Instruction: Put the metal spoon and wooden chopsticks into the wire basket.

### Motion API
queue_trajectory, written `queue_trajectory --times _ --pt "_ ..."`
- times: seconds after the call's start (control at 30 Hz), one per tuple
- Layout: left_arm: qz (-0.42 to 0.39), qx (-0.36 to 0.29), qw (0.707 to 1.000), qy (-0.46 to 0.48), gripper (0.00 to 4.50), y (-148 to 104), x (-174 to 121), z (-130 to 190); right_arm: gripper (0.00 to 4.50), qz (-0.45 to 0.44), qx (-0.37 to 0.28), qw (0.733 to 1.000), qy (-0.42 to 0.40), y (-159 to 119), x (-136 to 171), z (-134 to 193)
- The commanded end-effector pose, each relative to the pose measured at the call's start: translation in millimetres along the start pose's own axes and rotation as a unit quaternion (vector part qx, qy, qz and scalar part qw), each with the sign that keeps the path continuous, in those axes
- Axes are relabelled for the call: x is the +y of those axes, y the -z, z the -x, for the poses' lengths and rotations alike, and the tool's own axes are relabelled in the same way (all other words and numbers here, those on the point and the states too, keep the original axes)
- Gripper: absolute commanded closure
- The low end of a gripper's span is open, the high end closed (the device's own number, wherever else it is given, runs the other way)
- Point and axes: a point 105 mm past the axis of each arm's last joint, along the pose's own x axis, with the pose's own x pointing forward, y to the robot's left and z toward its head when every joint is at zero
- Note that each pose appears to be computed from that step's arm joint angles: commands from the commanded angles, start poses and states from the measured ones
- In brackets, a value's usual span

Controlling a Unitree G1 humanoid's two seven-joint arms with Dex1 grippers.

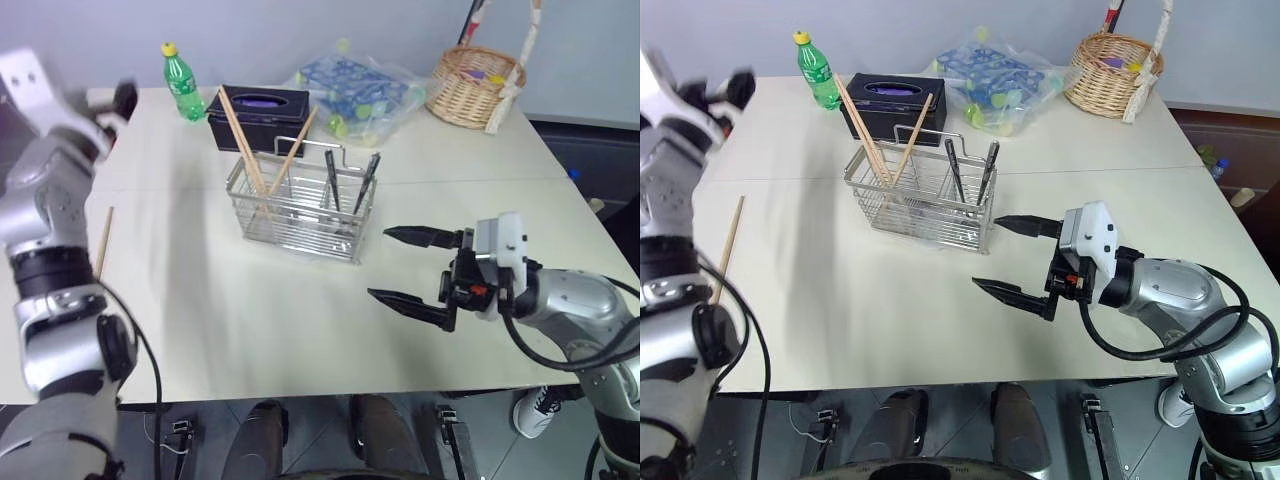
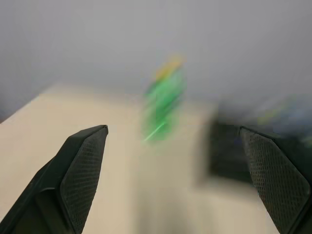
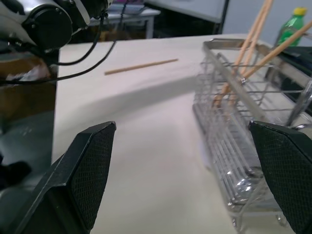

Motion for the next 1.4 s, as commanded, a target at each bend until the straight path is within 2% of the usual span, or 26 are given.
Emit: queue_trajectory --times 0.03,0.13,0.33,1.0,1.4 --pt "-0.052 0.046 0.993 -0.098 0.01 14.9 43.1 20.3 0.0 0.022 -0.004 1.0 -0.013 -4.2 1.9 0.9" --pt "-0.032 0.13 0.98 -0.148 0.01 46.3 67.6 39.6 0.0 0.019 -0.006 1.0 -0.015 -3.1 0.2 0.5" --pt "-0.059 0.172 0.973 -0.145 0.01 65.3 74.1 59.0 0.0 0.012 -0.015 1.0 -0.015 -2.5 -3.5 -3.9" --pt "-0.116 0.274 0.954 -0.035 0.01 113.8 65.0 78.8 0.0 0.013 -0.028 1.0 0.005 -7.2 -15.0 -4.7" --pt "-0.107 0.284 0.953 -0.019 0.01 125.0 50.6 75.7 0.0 0.014 -0.027 0.999 0.016 -8.3 -18.0 -4.0"
